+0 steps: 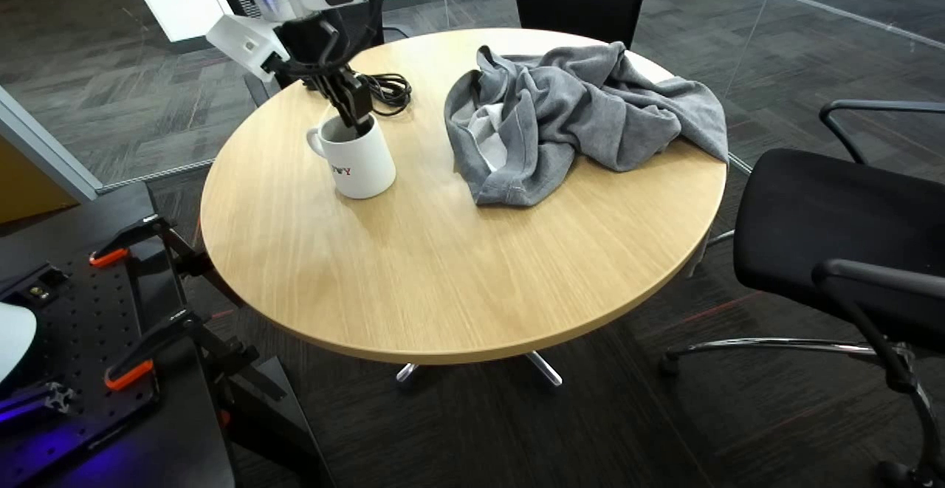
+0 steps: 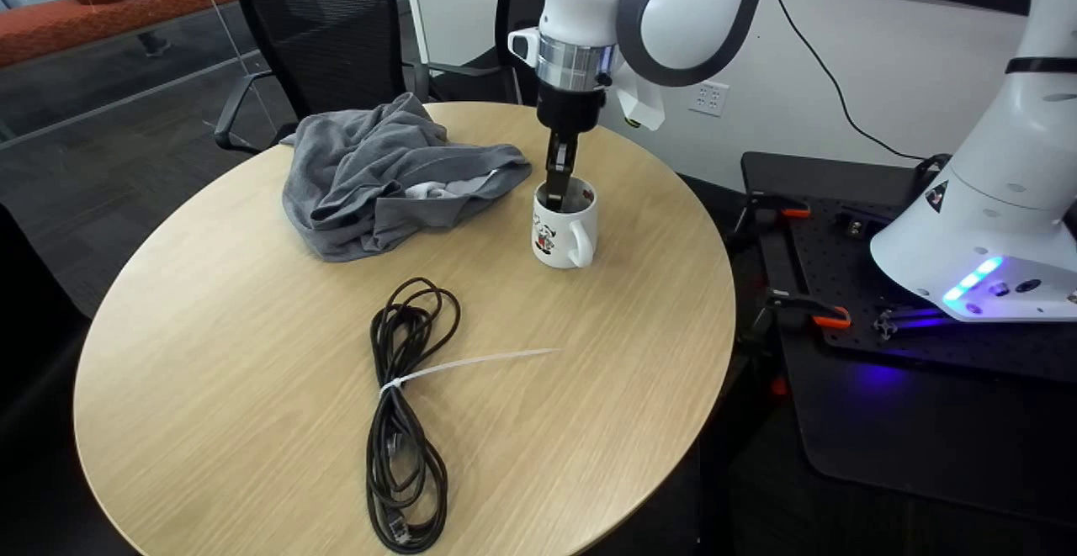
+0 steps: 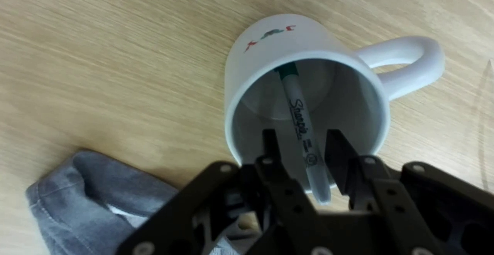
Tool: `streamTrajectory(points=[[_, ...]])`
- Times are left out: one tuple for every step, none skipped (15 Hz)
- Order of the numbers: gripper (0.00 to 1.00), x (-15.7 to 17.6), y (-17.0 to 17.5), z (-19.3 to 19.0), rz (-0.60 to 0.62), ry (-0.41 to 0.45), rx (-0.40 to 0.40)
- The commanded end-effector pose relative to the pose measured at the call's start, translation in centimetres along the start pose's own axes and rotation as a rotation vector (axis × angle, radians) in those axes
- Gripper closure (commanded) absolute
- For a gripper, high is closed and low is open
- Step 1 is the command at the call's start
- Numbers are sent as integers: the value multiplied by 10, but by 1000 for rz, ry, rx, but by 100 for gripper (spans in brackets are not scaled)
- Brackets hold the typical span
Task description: Pick up the pen from the cup and place it on the table
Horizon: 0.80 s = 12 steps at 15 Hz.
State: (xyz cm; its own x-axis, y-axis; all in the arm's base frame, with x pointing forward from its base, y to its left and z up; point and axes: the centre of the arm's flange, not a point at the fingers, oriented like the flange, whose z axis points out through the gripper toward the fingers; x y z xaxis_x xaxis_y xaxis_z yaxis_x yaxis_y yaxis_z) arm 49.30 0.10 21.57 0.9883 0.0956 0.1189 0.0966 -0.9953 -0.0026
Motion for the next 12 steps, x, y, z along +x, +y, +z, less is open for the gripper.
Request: streamTrajectory(points=[[61,11,4,5,-32,-15,12],[61,13,4,6,-34,-15,13],[62,14,4,8,-35,-17,14],[65,15,3,9,-36,-18,15],[70,15,3,10,-36,-20,15],[82,16,3,12,-37,-21,16],[94,17,3,13,-38,-22,16],[94,18,3,14,-39,-23,17],[99,17,3,14,-38,-25,17],[100,17,2,12,-36,-24,16],[97,15,1,10,-34,-21,11],[97,13,0,7,-33,-18,9]])
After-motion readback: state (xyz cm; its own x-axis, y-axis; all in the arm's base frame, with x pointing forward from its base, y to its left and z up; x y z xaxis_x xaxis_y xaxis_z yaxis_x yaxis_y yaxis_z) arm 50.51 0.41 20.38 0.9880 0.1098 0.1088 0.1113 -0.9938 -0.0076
